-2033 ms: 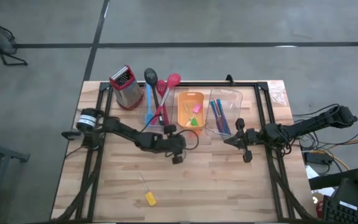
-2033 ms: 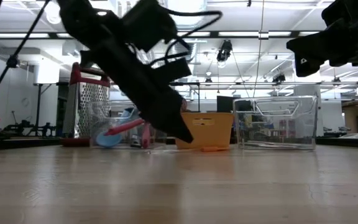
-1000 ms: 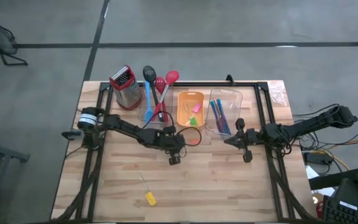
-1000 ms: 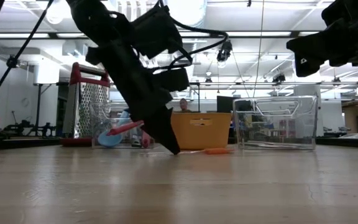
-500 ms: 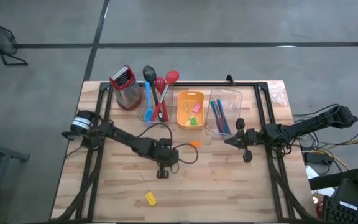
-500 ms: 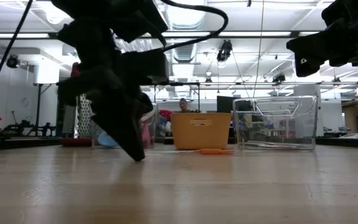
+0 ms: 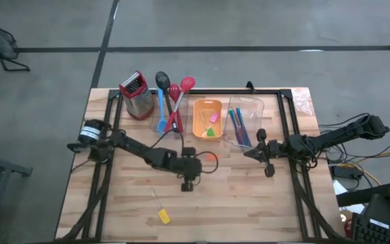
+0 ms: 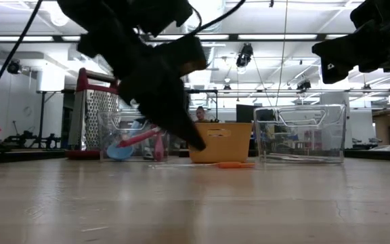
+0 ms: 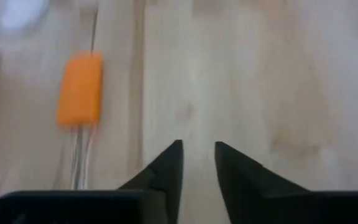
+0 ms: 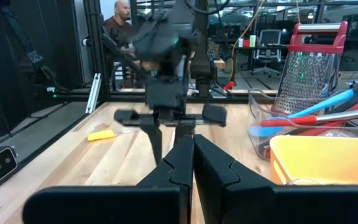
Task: Pick & Place Kitchen Items
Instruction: Put the orange spatula into the yellow bin
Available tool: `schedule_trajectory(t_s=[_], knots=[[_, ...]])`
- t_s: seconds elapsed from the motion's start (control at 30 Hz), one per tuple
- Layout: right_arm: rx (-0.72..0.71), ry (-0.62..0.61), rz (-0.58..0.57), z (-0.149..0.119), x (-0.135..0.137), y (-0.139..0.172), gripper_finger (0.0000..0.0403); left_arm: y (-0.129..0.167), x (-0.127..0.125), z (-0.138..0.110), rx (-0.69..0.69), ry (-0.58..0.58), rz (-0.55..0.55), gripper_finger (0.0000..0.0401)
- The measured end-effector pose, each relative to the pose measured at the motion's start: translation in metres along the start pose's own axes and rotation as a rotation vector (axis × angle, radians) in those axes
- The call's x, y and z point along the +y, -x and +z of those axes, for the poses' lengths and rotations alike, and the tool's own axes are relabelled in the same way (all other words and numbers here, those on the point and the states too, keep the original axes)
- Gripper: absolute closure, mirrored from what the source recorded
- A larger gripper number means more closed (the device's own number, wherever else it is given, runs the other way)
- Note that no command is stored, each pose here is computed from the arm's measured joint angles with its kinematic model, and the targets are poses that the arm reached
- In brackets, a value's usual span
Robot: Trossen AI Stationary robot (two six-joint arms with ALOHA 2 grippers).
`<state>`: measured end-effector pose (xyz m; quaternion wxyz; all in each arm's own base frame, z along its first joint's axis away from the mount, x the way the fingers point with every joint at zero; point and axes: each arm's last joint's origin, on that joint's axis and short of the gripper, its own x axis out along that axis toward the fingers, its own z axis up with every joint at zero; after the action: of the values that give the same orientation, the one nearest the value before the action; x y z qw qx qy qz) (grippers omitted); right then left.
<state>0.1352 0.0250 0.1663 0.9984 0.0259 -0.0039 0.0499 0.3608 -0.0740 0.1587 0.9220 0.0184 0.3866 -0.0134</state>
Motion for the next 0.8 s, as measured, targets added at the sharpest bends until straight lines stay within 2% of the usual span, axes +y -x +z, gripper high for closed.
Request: schedule_trajectory(t_s=[0.07, 0.3, 0.43, 0.6, 0.8], knots=[[0.002, 0.000, 0.001, 0.000, 0.000, 0.000, 0.0394, -0.001, 0.007, 0.007, -0.056, -0.004, -0.038, 0.0282], [0.002, 0.000, 0.000, 0.000, 0.000, 0.000, 0.0394, -0.003, 0.034, 0.013, -0.098, 0.001, -0.011, 0.0222], [0.003, 0.001, 0.000, 0.000, 0.000, 0.000, 0.0394, -0.003, 0.046, 0.016, -0.118, 0.019, 0.008, 0.0217], [0.003, 0.001, 0.000, 0.000, 0.000, 0.000, 0.0394, -0.013, 0.060, 0.011, -0.102, 0.039, -0.078, 0.0222], [0.006, 0.000, 0.000, -0.001, 0.000, 0.000, 0.0394, -0.027, 0.071, 0.006, -0.110, 0.058, -0.030, 0.0222]])
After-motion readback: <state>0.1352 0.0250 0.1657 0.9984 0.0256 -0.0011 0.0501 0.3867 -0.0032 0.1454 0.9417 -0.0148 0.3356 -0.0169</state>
